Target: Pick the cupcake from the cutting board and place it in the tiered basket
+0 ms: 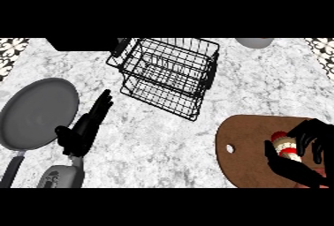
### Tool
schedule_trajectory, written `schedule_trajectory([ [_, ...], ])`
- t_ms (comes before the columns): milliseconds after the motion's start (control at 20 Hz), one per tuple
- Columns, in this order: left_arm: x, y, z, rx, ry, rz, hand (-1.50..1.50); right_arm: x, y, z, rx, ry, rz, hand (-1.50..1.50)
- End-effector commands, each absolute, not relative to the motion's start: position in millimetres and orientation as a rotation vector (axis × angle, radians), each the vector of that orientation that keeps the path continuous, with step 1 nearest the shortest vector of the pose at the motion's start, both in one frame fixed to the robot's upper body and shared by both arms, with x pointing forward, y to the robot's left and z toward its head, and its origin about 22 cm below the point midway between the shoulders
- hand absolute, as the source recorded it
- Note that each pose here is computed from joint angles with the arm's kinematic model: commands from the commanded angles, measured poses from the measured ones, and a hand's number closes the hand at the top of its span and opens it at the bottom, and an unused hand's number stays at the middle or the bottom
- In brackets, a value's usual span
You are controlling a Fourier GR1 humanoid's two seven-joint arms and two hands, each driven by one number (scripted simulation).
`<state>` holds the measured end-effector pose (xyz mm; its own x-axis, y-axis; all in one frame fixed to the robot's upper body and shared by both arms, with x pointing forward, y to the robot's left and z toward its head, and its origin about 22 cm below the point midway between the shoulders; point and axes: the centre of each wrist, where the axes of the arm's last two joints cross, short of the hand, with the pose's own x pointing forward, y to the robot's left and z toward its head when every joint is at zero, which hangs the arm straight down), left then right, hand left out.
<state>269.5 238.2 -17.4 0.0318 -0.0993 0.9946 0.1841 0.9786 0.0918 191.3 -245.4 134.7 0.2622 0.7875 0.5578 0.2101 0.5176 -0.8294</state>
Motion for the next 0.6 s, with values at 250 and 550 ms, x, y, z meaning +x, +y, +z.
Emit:
schedule_trajectory([
  [250, 261.3, 231.1, -21.3, -0.071, -1.540, -0.225, 0.00, 194.8, -193.1, 232.9, -0.985, -1.445, 0.463, 1.50],
  [550, 252.9, 244.7, -27.4, -0.080, -1.533, -0.243, 0.00, 260.8, -166.9, 282.7, -0.912, -1.465, 0.384, 1.50],
])
